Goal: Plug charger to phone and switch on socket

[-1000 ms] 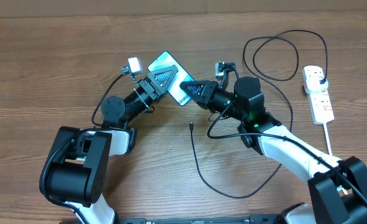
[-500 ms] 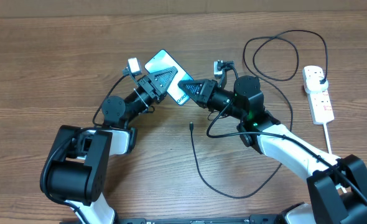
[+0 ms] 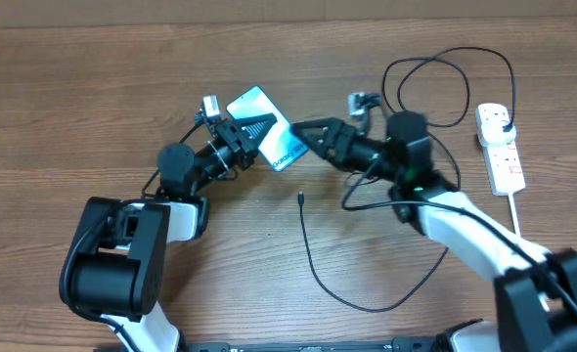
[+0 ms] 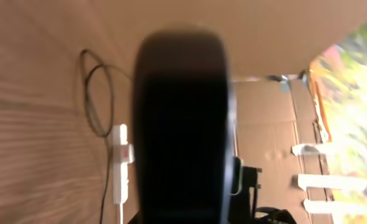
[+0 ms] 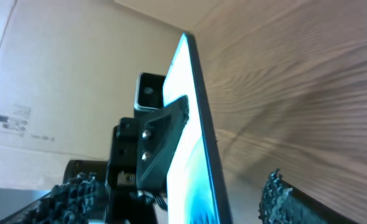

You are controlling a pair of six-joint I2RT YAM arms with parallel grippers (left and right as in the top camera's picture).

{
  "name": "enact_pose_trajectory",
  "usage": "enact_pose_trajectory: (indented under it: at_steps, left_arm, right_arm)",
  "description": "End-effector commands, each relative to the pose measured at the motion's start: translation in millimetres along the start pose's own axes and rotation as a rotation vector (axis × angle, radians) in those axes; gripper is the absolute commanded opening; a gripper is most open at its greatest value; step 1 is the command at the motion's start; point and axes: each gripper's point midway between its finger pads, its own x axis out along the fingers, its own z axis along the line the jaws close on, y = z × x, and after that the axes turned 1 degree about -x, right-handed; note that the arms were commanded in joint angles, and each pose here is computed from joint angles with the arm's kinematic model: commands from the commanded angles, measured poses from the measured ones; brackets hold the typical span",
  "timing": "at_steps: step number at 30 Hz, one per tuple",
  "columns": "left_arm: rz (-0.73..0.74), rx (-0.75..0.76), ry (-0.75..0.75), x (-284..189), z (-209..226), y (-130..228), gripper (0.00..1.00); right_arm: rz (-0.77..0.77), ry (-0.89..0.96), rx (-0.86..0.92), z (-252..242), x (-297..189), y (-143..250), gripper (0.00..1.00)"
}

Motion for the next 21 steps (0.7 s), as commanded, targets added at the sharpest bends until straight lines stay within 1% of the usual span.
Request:
enact_pose_trajectory:
  at_steps: [1, 2, 4, 5, 11, 13, 16, 21]
  left_arm:
    - [0.058, -0.064, -0.007, -1, -4, 3, 0.04]
    - [0.061, -0.093, -0.019, -1, -1, 4, 0.04]
    - [0.098, -0.187, -0.067, 1, 9, 8, 0.04]
    - [0.117, -0.218, -0.087, 2, 12, 10, 0.04]
    - [0.276, -0.360, -0.195, 12, 16, 23, 0.04]
    - [0.323, -0.416, -0.224, 15, 12, 25, 0.04]
    - [0.373, -0.459, -0.246, 19, 3, 27, 0.04]
    - [0.428, -0.502, -0.257, 20, -7, 31, 0.04]
  right_arm:
    - [-0.013, -0.025, -0.200, 32, -30, -9, 0.87]
    - [-0.013, 0.003, -0.212, 30, -36, -7, 0.87]
    - [-0.025, 0.167, -0.243, 12, -57, 0, 0.88]
    - [-0.030, 0.210, -0.246, 7, -62, 1, 0.88]
    - [-0.022, 0.535, -0.188, -39, -103, 22, 0.91]
    - [-0.002, 0.610, -0.169, -52, -113, 29, 0.91]
    - [0.036, 0.708, -0.123, -70, -126, 43, 0.93]
    - [0.096, 0.764, -0.074, -81, -136, 60, 0.93]
